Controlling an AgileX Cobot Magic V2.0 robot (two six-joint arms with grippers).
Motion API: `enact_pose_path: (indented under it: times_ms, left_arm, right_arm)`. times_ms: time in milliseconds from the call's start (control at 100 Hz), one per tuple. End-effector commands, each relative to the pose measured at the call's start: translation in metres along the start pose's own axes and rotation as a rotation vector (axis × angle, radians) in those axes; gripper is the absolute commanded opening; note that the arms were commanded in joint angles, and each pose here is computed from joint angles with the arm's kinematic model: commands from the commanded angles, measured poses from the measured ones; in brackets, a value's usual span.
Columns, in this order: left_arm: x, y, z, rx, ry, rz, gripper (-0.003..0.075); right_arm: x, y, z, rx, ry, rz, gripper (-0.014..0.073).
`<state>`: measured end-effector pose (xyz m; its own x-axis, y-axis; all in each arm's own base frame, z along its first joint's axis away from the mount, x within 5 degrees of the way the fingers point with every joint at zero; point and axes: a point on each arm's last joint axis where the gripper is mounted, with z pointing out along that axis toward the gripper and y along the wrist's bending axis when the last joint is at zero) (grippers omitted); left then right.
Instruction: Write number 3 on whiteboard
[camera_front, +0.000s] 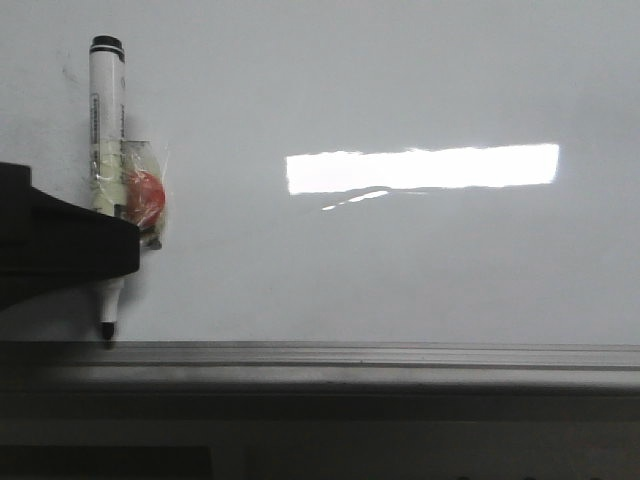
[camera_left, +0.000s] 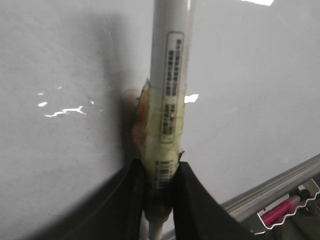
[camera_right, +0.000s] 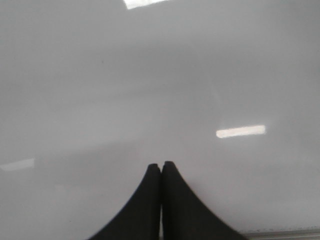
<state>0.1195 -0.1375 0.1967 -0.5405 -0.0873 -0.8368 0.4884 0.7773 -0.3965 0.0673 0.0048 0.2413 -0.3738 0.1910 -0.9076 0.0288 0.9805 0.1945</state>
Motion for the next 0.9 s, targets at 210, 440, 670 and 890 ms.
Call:
enact_pose_path:
  times_ms: [210, 440, 670, 890]
  left_arm:
    - [-0.005, -0.013, -0.005, 0.133, -0.025, 0.262, -0.0020]
    - [-0.007, -0.028, -0.010, 0.280, -0.064, 0.629, -0.0020]
    - [-0.018, -0.038, -0.009, 0.310, -0.123, 0.806, -0.0020]
    - [-0.024, -0.042, -0.008, 0.312, -0.168, 0.939, -0.0020]
  right_arm:
    - [-0.022, 0.015, -0.007, -0.155, -0.083, -0.092, 0.0041]
    - [-0.021, 0.037, 0.008, -0.364, 0.005, -0.113, 0.0177]
    - [-0.039, 0.084, 0.011, -0.642, -0.002, -0.397, 0.0191]
    - [-0.053, 0.147, 0.012, -0.861, 0.021, -0.610, 0.0312]
